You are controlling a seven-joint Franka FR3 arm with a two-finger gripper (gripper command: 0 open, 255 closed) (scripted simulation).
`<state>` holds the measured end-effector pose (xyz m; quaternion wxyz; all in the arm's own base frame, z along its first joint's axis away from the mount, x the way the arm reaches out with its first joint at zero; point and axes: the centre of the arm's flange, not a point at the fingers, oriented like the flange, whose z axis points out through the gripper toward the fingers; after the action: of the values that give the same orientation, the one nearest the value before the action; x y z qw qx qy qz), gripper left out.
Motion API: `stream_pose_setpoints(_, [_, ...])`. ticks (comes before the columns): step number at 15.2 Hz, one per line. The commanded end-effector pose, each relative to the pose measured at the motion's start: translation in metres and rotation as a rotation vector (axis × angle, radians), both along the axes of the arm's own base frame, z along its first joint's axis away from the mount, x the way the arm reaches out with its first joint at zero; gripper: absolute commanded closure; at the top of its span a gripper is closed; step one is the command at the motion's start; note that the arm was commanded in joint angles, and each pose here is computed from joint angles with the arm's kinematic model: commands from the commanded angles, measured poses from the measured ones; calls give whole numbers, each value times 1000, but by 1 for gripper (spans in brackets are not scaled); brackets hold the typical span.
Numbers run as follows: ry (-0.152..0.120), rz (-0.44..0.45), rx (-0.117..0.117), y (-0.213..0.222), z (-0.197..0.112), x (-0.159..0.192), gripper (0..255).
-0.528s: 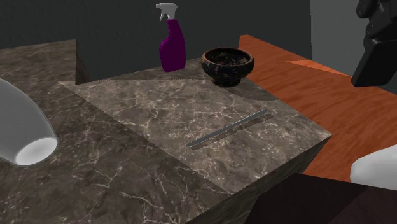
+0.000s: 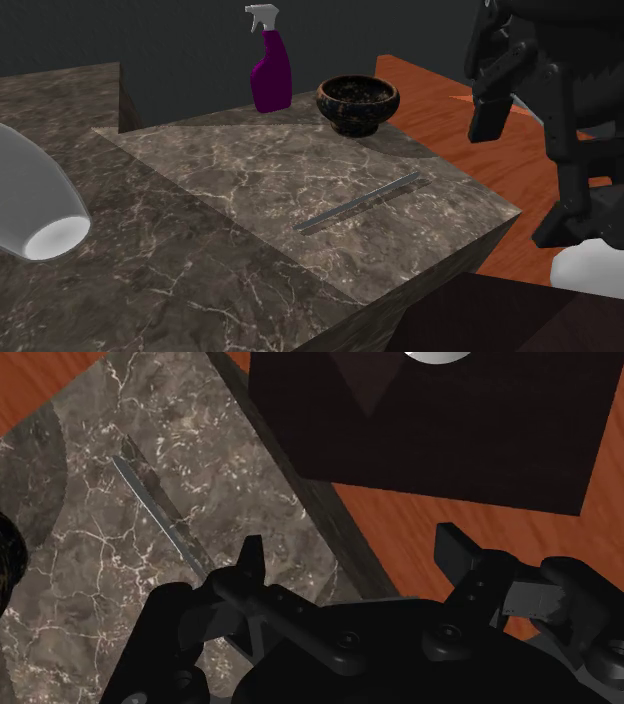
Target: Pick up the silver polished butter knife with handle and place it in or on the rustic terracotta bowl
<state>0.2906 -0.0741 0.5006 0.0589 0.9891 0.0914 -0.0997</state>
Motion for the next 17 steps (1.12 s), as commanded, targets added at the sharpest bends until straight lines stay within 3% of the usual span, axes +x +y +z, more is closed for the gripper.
stream_pose_setpoints(1, [-3,58,10,-21,-13,0,0])
stream_pose_setpoints(17, [-17,479,94,-178,-139,54,0])
